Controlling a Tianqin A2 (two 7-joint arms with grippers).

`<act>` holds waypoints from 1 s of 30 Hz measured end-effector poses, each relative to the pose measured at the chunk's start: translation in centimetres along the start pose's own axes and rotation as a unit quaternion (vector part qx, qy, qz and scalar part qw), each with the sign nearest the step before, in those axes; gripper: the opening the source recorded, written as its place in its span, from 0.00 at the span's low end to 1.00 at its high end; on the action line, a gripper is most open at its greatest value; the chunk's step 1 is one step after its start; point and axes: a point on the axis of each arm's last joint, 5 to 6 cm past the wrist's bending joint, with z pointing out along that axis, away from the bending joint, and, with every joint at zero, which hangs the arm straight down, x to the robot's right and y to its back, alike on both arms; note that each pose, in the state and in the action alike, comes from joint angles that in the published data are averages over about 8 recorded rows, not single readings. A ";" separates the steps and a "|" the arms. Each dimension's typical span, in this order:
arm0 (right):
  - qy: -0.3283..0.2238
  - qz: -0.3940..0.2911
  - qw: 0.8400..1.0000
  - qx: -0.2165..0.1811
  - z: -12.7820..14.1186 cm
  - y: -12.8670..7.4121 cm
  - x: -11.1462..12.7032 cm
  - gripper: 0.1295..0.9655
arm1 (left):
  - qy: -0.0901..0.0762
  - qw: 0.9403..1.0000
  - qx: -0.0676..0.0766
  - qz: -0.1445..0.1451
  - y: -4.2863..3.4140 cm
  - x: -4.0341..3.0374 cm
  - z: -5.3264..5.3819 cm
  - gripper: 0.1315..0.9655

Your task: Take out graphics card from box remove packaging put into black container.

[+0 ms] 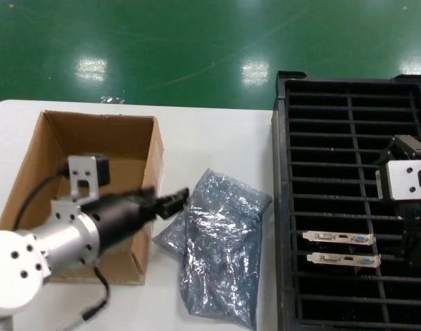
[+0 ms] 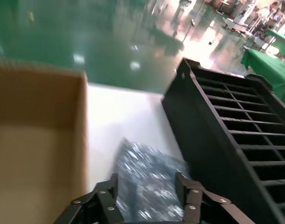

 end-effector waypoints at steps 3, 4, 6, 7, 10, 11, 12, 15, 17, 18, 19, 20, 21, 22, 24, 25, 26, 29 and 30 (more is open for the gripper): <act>0.000 0.000 1.000 0.000 0.0 0.0 0.0 1.00 | -0.029 0.997 0.029 0.071 -0.90 0.12 -1.1 0.33; 0.000 0.000 1.000 0.000 0.0 0.0 0.0 1.00 | -0.043 0.993 0.041 0.099 -1.22 0.25 -1.6 0.33; 0.000 0.000 1.000 0.000 0.0 0.0 0.0 1.00 | -0.075 0.983 0.064 0.157 -1.85 0.56 -2.6 0.39; 0.000 0.000 1.000 0.000 0.0 0.0 0.0 1.00 | -0.093 0.976 0.074 0.184 -2.11 0.71 -3.0 0.43; 0.000 0.000 1.000 0.006 0.1 -0.1 -0.1 1.00 | -0.133 0.957 0.096 0.239 -2.54 1.03 -4.1 0.52; 0.001 0.000 1.000 0.010 0.2 -0.1 -0.1 1.00 | -0.141 0.953 0.100 0.249 -2.57 1.08 -4.2 0.55; 0.001 0.000 1.000 0.016 0.4 -0.2 -0.1 1.00 | -0.144 0.950 0.103 0.256 -2.56 1.11 -4.3 0.59; 0.003 0.001 0.999 0.041 0.9 -0.4 -0.4 1.00 | -0.137 0.950 0.110 0.260 -2.28 1.15 -4.2 0.64; 0.006 0.002 0.998 0.063 1.4 -0.7 -0.6 1.00 | -0.127 0.951 0.115 0.259 -1.99 1.18 -4.0 0.69; 0.007 0.003 0.997 0.074 1.6 -0.8 -0.7 1.00 | -0.123 0.951 0.118 0.259 -1.85 1.19 -3.9 0.72; 0.009 0.004 0.996 0.086 1.9 -0.9 -0.8 1.00 | -0.119 0.951 0.121 0.260 -1.70 1.20 -3.8 0.75; 0.011 0.006 0.995 0.098 2.1 -1.0 -1.0 1.00 | -0.115 0.950 0.124 0.261 -1.54 1.22 -3.7 0.78; 0.013 0.008 0.994 0.111 2.4 -1.2 -1.1 1.00 | -0.111 0.950 0.128 0.262 -1.37 1.23 -3.7 0.80; 0.015 0.010 0.992 0.124 2.7 -1.3 -1.2 1.00 | -0.107 0.950 0.132 0.262 -1.21 1.24 -3.6 0.80; 0.020 0.015 0.988 0.150 3.2 -1.5 -1.5 1.00 | -0.100 0.949 0.139 0.263 -0.86 1.27 -3.4 0.84; 0.023 0.018 0.986 0.162 3.5 -1.6 -1.7 1.00 | -0.097 0.949 0.143 0.263 -0.69 1.28 -3.4 0.85; 0.026 0.022 0.984 0.175 3.8 -1.7 -1.9 1.00 | -0.093 0.949 0.146 0.263 -0.51 1.29 -3.3 0.87; 0.036 0.034 0.976 0.212 4.6 -2.0 -2.4 1.00 | -0.084 0.948 0.157 0.263 0.06 1.30 -3.1 0.92; 0.040 0.039 0.973 0.224 4.8 -2.1 -2.5 1.00 | -0.081 0.948 0.161 0.262 0.24 1.30 -3.1 0.94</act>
